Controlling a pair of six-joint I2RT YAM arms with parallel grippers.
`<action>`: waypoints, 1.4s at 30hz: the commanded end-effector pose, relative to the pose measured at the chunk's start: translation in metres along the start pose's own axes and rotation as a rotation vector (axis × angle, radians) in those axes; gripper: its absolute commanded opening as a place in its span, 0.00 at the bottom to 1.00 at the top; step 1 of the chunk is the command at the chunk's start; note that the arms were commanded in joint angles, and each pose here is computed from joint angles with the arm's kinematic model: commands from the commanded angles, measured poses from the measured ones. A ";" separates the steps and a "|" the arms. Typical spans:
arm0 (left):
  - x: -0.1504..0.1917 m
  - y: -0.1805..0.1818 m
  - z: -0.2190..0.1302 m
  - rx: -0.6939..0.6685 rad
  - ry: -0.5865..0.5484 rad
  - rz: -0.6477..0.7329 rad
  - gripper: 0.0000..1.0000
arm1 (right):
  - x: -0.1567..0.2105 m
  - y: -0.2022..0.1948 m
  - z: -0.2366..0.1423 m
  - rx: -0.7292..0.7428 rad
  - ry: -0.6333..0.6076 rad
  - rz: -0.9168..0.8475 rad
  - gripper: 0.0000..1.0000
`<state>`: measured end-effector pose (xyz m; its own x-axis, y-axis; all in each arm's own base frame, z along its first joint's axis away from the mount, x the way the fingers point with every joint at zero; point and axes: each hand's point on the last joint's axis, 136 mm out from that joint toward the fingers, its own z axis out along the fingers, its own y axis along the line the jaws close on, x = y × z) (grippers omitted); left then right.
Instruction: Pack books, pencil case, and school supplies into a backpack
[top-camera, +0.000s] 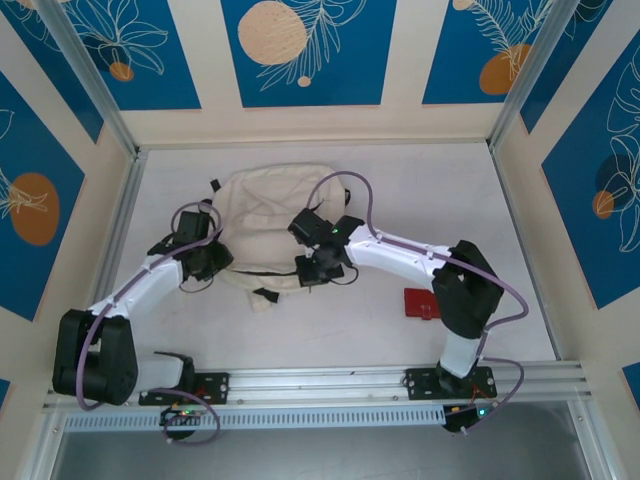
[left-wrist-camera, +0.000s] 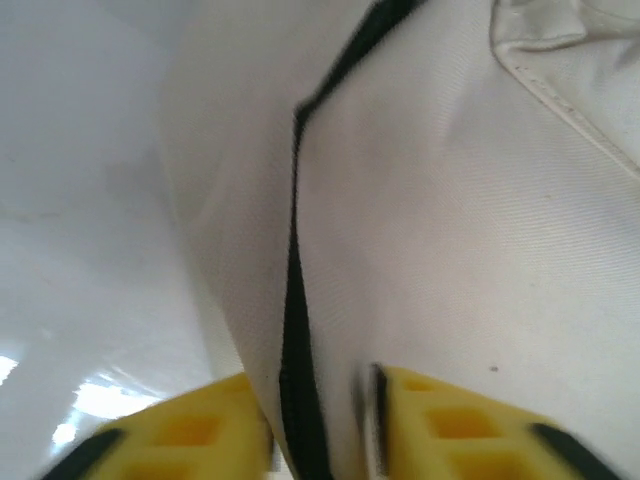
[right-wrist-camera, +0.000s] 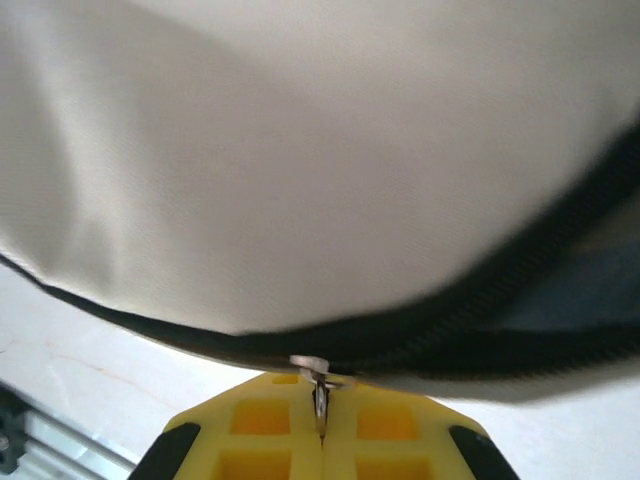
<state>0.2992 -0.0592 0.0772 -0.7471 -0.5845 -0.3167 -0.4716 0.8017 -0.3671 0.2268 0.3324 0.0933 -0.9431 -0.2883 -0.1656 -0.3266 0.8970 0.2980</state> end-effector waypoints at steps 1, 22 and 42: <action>0.002 0.002 -0.013 0.009 0.015 -0.009 0.54 | 0.001 0.053 0.005 -0.170 0.052 -0.111 0.00; 0.047 -0.007 0.010 0.172 0.171 -0.180 0.35 | 0.003 0.094 0.024 -0.147 0.099 -0.186 0.00; 0.033 0.022 0.006 0.002 0.084 -0.086 0.04 | -0.045 -0.040 0.015 0.175 0.060 -0.008 0.00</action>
<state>0.2753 -0.0865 0.0584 -0.7481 -0.6439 -0.1603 -0.4971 0.7038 -0.5075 0.2568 0.3657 0.0726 -0.9211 -0.3674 -0.1287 -0.3892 0.8764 0.2837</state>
